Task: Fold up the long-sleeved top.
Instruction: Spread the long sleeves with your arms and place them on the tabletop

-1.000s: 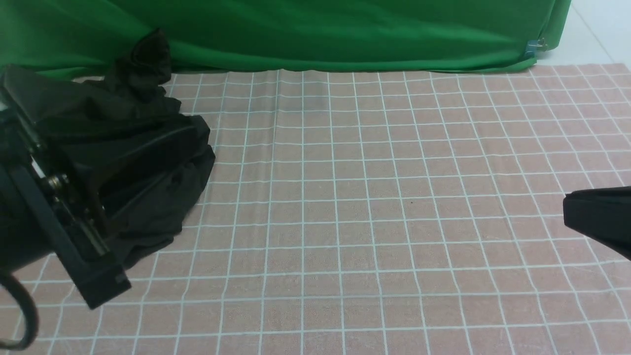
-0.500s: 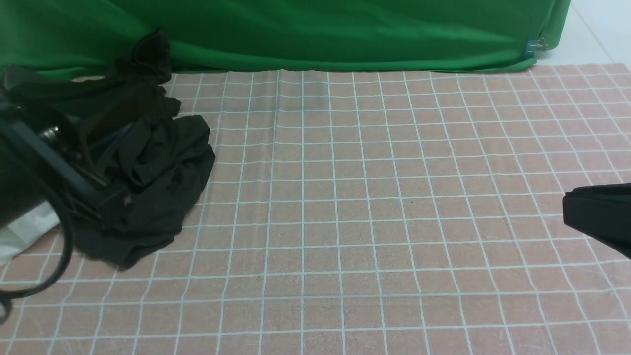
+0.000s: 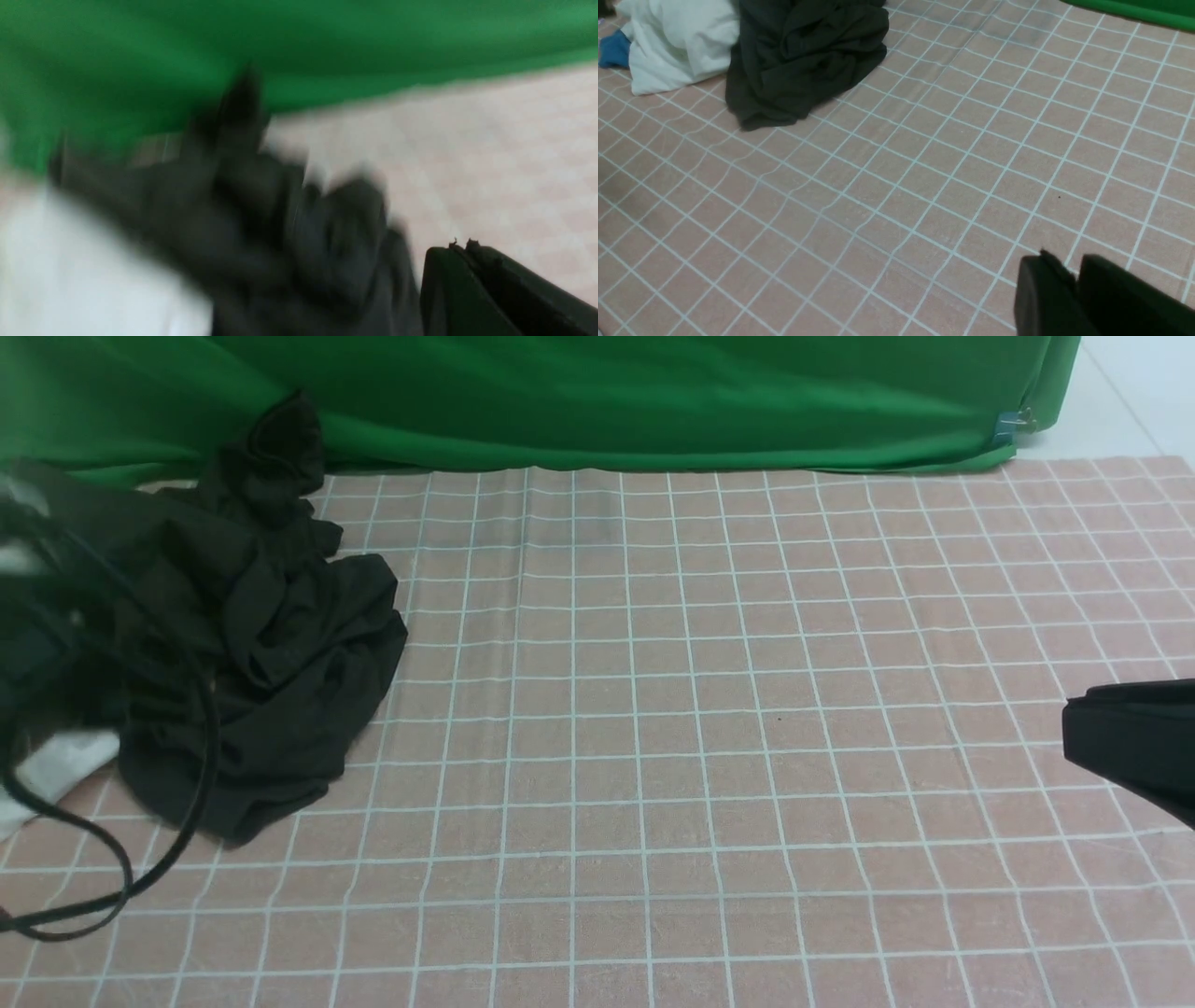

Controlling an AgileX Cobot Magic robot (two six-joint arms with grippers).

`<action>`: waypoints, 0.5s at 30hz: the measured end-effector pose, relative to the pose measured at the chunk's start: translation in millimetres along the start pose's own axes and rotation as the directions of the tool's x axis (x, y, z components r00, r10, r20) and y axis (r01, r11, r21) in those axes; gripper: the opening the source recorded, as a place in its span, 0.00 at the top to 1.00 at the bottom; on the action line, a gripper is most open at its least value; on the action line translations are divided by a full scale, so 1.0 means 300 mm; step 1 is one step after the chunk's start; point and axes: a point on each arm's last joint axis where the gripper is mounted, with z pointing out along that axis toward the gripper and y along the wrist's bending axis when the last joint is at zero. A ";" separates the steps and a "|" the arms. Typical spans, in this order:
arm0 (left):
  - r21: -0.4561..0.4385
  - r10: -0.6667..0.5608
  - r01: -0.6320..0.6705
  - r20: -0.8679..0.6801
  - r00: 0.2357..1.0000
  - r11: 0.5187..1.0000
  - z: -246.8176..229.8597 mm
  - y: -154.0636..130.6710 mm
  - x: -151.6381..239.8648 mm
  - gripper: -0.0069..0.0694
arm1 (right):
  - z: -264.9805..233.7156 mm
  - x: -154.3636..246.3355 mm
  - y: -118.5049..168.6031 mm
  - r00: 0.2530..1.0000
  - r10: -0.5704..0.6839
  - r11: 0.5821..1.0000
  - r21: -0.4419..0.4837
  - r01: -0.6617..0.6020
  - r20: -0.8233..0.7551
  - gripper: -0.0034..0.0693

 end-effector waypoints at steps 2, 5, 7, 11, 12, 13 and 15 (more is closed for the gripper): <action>-0.015 -0.056 0.055 -0.129 0.990 0.998 -0.006 0.003 0.033 0.89 | 0.000 0.000 0.000 1.000 0.000 1.000 0.000 0.000 0.000 0.76; 0.072 -0.047 0.073 -0.317 0.947 0.995 -0.028 -0.023 0.060 0.89 | 0.000 0.000 0.000 1.000 0.001 1.000 0.000 -0.001 0.000 0.75; 0.214 0.004 0.092 -0.411 0.912 0.973 -0.052 -0.064 0.066 0.89 | 0.000 0.000 0.000 1.000 0.001 1.000 0.000 -0.001 0.000 0.75; 0.347 0.065 0.121 -0.478 0.876 0.930 -0.084 -0.100 0.062 0.89 | 0.000 0.000 0.000 1.000 0.001 1.000 0.000 -0.001 0.000 0.74; 0.362 0.074 0.123 -0.486 0.871 0.924 -0.089 -0.104 0.058 0.89 | 0.000 0.000 0.000 1.000 0.001 1.000 0.000 -0.001 0.000 0.74; 0.366 0.077 0.125 -0.490 0.868 0.922 -0.092 -0.104 0.054 0.89 | 0.000 0.000 0.000 1.000 0.001 1.000 0.000 -0.001 0.000 0.74; 0.364 0.089 0.109 -0.487 0.869 0.925 -0.094 -0.100 0.044 0.89 | 0.000 0.000 0.000 1.000 0.001 1.000 0.000 -0.001 0.000 0.73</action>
